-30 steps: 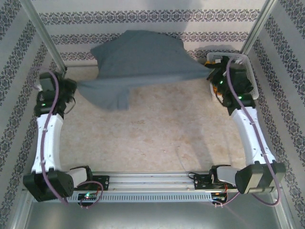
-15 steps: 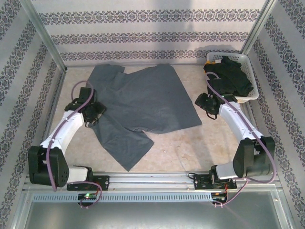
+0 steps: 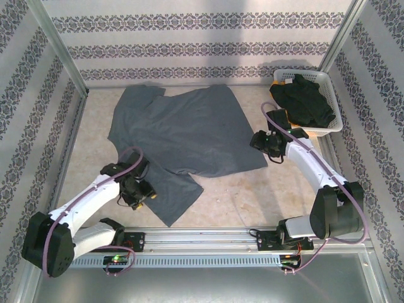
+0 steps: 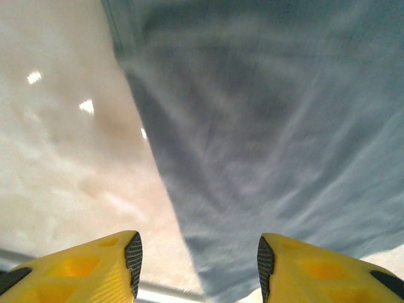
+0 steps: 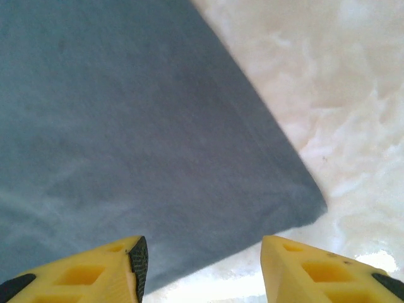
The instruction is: Fold and stack the t-shirts
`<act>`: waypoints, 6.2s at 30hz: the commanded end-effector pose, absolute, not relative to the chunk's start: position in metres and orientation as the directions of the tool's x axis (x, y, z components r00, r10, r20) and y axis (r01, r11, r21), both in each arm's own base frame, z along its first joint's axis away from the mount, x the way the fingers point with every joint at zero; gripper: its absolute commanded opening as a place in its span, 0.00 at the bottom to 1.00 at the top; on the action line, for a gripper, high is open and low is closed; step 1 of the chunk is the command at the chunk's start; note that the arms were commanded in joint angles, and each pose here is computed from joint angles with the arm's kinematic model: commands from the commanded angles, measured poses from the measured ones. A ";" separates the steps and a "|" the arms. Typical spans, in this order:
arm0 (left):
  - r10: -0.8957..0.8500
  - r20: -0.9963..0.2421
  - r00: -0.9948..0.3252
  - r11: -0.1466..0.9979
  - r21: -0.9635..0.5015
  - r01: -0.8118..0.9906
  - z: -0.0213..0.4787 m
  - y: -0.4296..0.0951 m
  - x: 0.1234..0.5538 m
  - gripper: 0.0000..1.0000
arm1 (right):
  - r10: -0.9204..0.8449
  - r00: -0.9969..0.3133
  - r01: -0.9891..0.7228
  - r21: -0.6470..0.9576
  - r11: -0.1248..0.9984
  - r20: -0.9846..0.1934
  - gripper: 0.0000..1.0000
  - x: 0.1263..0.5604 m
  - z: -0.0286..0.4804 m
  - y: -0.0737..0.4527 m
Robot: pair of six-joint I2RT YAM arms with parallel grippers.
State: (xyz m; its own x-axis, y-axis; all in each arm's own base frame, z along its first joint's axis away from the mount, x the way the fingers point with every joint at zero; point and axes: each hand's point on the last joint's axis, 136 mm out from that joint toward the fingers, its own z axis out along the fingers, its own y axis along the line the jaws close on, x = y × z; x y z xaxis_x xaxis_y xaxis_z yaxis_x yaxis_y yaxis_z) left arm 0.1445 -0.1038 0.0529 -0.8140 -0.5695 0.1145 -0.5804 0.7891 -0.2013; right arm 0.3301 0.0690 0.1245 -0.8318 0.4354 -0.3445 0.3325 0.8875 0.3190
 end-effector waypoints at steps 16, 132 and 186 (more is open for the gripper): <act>-0.280 0.151 -0.948 0.942 -0.145 -0.301 0.014 -0.192 0.114 0.47 | 0.411 -0.851 0.289 0.362 0.886 -0.328 0.52 0.308 0.130 0.080; -0.669 -0.401 -0.626 0.743 -0.378 -0.552 0.183 -0.004 0.399 0.00 | 0.654 -0.734 0.626 0.191 0.756 -0.183 0.00 0.411 0.085 0.015; -0.865 -0.137 -0.483 0.501 -0.295 -0.814 0.044 0.058 0.300 0.00 | 0.641 -0.761 0.625 0.148 0.766 -0.102 0.00 0.342 0.034 0.010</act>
